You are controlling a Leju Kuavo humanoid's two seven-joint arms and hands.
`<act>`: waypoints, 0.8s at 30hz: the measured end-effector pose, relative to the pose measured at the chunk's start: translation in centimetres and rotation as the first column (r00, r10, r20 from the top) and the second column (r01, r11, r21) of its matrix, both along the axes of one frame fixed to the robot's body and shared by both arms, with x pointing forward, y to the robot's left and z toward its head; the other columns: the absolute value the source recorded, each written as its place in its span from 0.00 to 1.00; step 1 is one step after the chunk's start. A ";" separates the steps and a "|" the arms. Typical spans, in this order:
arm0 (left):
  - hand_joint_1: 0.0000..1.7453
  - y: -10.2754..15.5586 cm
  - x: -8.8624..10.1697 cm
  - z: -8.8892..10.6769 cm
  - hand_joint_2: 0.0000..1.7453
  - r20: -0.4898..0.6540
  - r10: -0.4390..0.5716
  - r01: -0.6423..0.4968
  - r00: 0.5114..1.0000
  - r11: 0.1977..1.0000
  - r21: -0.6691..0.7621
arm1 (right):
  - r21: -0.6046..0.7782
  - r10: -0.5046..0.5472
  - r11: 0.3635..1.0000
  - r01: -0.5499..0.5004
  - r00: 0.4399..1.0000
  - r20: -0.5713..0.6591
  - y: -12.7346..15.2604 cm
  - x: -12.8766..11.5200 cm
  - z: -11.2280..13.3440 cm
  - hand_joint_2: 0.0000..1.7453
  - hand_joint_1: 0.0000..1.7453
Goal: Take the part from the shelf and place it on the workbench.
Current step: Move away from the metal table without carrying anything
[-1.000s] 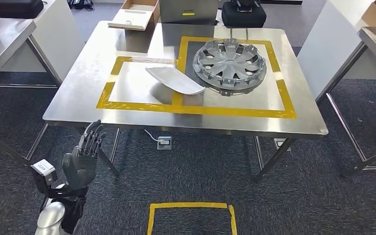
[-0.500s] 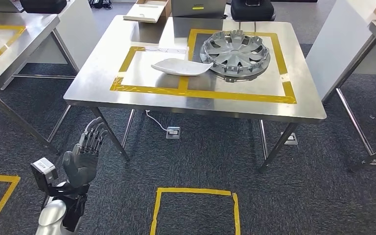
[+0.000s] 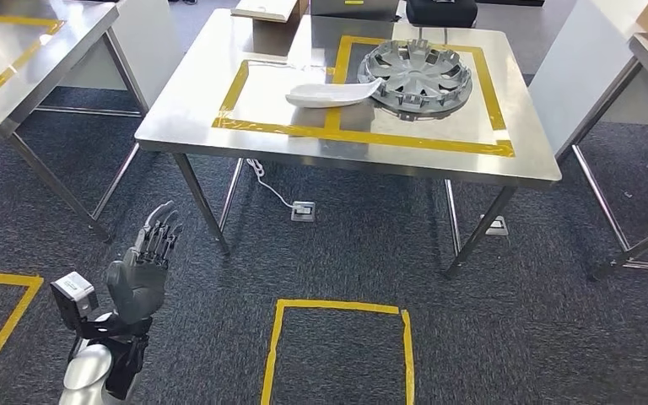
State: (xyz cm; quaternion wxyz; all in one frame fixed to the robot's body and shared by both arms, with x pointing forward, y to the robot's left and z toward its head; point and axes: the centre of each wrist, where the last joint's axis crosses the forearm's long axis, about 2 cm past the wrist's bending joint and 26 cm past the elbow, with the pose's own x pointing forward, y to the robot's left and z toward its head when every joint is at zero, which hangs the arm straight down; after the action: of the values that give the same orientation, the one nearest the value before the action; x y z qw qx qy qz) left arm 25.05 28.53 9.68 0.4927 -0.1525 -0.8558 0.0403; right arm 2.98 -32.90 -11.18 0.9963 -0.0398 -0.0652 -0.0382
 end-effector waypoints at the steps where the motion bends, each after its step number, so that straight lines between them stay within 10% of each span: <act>1: 0.00 0.0 0.0 0.0 0.00 -0.001 0.001 -0.001 1.000 1.000 0.000 | -0.001 0.001 1.000 -0.001 1.000 0.001 0.0 0.1 0.0 0.00 0.00; 24: 0.00 0.0 -1.7 -2.7 0.00 -0.152 0.018 -0.012 0.988 0.999 0.039 | -0.006 0.012 1.000 -0.012 1.000 -0.001 -0.4 0.2 0.0 0.00 0.00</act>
State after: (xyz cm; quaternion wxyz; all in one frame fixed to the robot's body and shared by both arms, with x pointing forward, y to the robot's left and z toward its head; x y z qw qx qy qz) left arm 23.31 28.53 6.99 0.5591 -0.1330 -0.8174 0.0392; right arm 3.17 -33.26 -11.13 0.9965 -0.0424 -0.0651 -0.0318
